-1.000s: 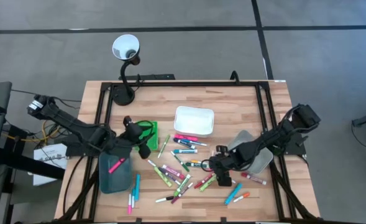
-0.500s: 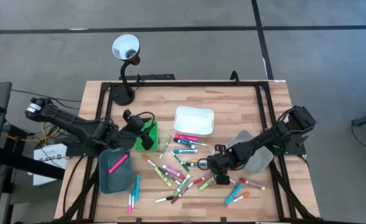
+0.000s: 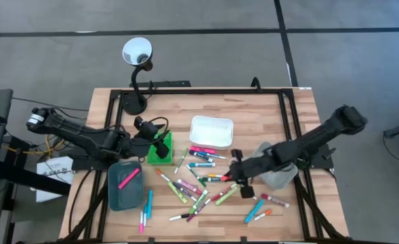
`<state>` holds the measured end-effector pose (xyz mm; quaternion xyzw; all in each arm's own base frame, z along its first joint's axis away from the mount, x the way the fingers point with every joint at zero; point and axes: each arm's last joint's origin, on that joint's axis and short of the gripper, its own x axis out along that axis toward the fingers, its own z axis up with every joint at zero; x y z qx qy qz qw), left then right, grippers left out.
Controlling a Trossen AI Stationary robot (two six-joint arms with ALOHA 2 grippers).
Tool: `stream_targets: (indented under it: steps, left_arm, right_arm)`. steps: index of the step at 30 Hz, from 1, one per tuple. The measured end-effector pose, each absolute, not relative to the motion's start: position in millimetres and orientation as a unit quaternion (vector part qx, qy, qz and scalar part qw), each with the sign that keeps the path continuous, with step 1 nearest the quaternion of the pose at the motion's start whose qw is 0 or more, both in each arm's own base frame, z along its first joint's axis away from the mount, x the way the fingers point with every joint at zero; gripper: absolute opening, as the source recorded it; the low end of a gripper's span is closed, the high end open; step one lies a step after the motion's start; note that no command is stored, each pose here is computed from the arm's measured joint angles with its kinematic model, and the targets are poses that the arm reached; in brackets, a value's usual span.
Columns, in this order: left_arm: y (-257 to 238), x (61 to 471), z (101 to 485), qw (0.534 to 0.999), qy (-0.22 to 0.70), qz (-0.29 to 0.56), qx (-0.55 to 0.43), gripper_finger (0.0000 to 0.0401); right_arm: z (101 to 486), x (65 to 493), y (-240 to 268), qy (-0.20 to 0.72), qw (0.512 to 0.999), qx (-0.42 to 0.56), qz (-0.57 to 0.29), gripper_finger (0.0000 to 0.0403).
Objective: Pick & Place Markers
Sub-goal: Put the big orange highlighter pen into the blue bin
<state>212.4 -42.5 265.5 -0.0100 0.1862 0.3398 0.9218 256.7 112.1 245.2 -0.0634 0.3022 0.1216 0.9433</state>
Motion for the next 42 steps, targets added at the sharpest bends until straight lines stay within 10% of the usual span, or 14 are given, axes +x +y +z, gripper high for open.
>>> stream_targets:
  steps: [7,15,32,42]
  left_arm:
    - [-57.2,235.6,267.2,0.969,0.187,0.163,0.004,0.0136]
    - [-77.8,293.0,239.1,0.985,0.11,0.027,0.128,0.0127]
    - [-71.8,302.5,237.8,0.994,0.08,0.008,0.071,0.0222]
    - [-69.2,302.2,236.9,0.994,0.083,0.046,0.052,0.009]
  right_arm:
    - [281.6,258.5,96.6,0.019,0.979,-0.188,0.071,0.0066]
    - [253.0,293.5,67.8,-0.123,0.989,-0.073,0.035,0.0059]
    - [233.5,341.1,50.7,-0.12,0.989,-0.08,0.034,0.0065]
    - [233.4,349.3,43.3,-0.11,0.989,-0.081,0.062,0.0066]
